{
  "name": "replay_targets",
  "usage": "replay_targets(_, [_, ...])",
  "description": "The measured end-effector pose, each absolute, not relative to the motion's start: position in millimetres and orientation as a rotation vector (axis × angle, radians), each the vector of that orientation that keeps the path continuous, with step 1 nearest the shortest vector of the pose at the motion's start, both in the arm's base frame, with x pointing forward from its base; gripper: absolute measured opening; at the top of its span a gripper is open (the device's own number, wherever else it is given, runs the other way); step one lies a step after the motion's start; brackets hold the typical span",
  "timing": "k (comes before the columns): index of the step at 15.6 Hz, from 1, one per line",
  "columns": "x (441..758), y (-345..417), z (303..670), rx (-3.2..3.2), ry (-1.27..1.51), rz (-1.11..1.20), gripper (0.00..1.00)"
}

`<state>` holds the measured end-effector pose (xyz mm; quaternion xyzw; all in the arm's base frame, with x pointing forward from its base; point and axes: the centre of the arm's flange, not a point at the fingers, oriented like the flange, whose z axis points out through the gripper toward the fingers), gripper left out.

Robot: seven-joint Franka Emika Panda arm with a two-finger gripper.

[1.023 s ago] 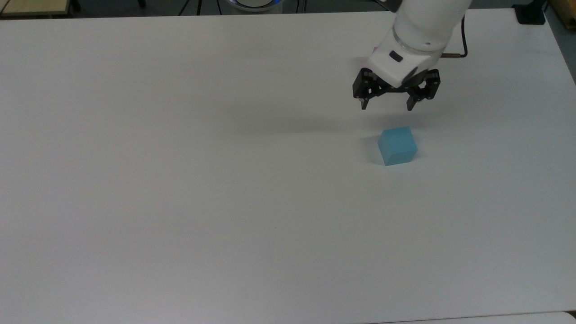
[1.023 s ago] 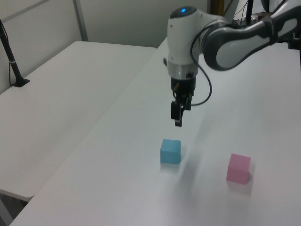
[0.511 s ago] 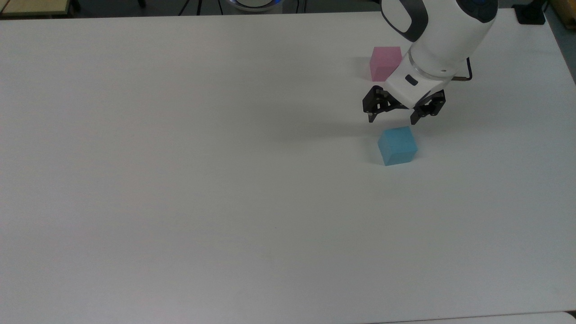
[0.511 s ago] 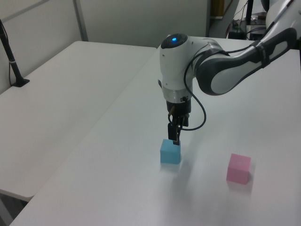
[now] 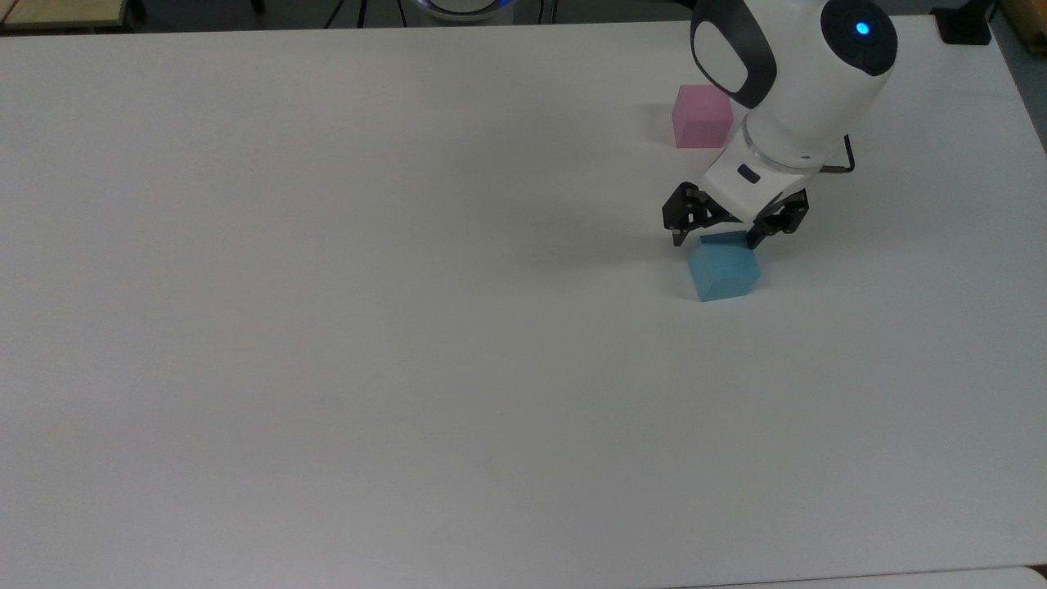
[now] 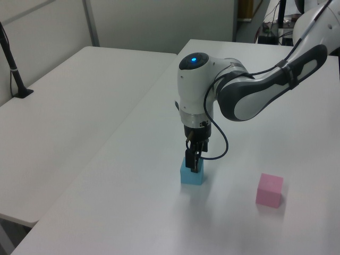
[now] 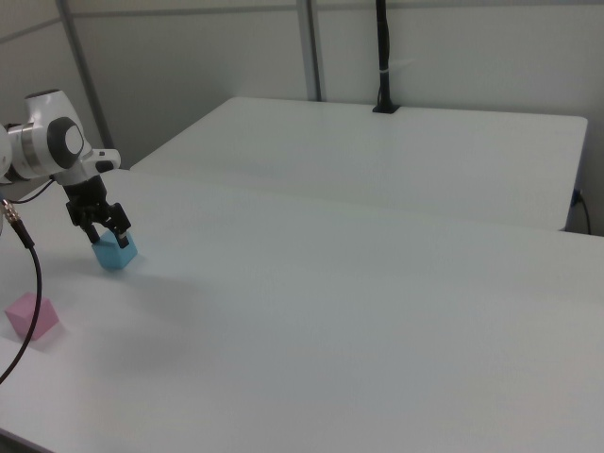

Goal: Put blue cube on pink cube

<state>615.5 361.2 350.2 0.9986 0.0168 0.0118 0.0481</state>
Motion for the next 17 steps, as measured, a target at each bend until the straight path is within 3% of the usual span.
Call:
replay_targets(7, [608,382,343,3.046,0.103,0.033,1.0])
replay_targets(9, [604,388,333,3.033,0.125,0.025,0.95])
replay_targets(10, [604,389,327,3.027,0.129,0.016,0.89])
replay_targets(17, [606,389,323,3.02,0.137,0.029,0.14])
